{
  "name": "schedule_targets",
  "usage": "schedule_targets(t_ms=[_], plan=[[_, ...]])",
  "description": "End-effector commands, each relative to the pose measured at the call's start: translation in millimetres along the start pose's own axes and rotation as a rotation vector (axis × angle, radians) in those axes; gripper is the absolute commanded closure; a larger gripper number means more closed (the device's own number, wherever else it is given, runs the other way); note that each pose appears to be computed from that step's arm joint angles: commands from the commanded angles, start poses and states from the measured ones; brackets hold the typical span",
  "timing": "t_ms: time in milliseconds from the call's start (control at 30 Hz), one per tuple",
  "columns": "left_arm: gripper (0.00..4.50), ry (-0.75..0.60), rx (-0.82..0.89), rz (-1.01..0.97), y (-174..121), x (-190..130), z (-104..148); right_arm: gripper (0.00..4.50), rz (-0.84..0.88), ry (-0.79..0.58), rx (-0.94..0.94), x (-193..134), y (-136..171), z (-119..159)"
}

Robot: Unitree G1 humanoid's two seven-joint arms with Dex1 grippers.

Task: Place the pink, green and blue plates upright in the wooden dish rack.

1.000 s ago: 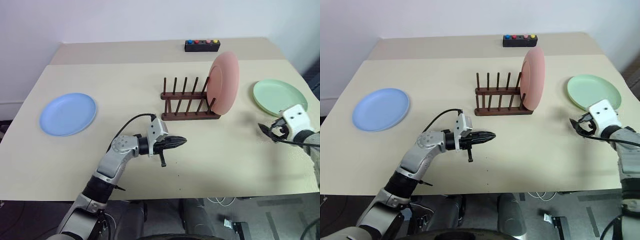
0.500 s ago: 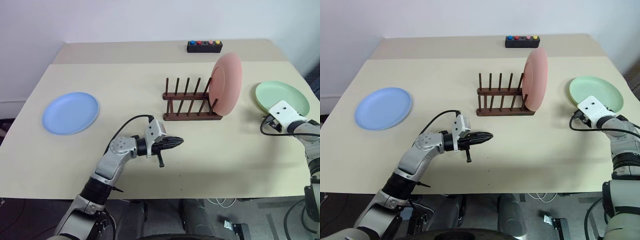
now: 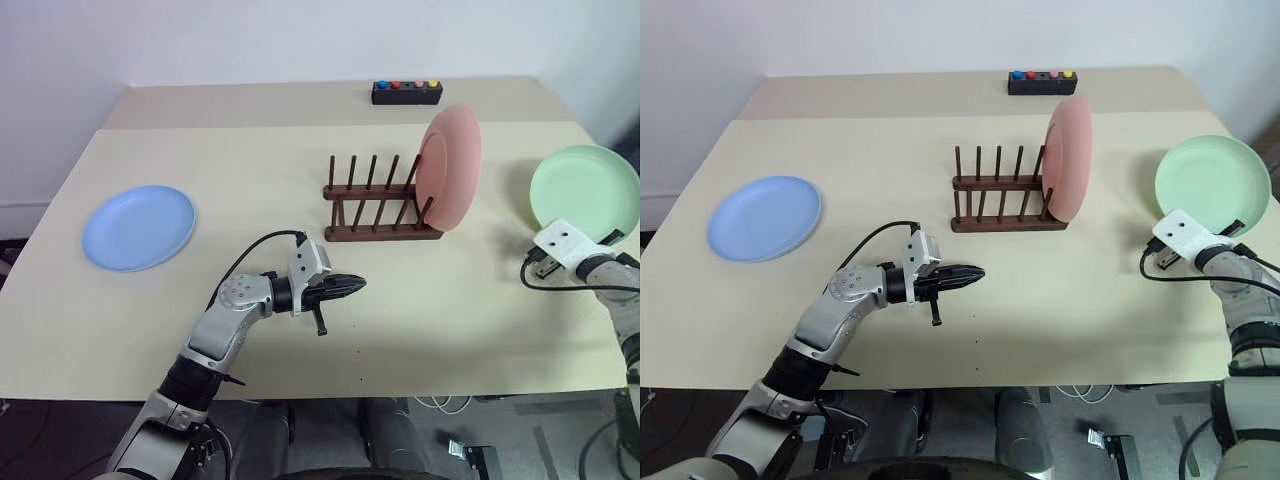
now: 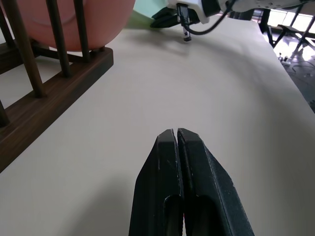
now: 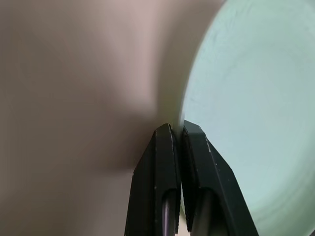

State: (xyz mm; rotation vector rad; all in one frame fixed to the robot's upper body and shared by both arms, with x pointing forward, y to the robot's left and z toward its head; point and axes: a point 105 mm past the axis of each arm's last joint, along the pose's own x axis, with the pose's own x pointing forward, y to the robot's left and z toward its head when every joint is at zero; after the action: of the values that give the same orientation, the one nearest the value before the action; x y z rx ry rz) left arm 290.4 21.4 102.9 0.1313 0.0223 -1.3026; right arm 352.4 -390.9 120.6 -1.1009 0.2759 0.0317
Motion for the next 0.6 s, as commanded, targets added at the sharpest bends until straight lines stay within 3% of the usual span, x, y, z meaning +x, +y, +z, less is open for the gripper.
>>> schedule_targets(t_ms=[33, 100, 200, 300, 433, 600], plan=[[4.45, -0.027, 0.033, -0.014, -2, 0, 10, 4.45, -0.209, -0.169, -0.050, -15, -66, 46], [4.45, -0.026, 0.032, -0.014, -2, 0, 10, 4.45, -0.261, -0.229, -0.047, -22, -82, 64], [4.45, -0.026, 0.031, -0.017, -3, 1, 9, 4.45, -0.373, -0.424, -0.040, -46, -119, 121], [4.45, -0.027, 0.031, -0.018, -3, 1, 9, 4.45, -0.392, -0.581, -0.032, -66, -130, 165], [4.45, -0.028, 0.031, -0.018, -4, 1, 9, 4.45, -0.315, -0.909, 0.055, -103, -127, 241], [4.45, -0.026, 0.031, -0.015, -4, 0, 8, 4.45, -0.050, -1.185, 0.189, -135, -90, 297]])
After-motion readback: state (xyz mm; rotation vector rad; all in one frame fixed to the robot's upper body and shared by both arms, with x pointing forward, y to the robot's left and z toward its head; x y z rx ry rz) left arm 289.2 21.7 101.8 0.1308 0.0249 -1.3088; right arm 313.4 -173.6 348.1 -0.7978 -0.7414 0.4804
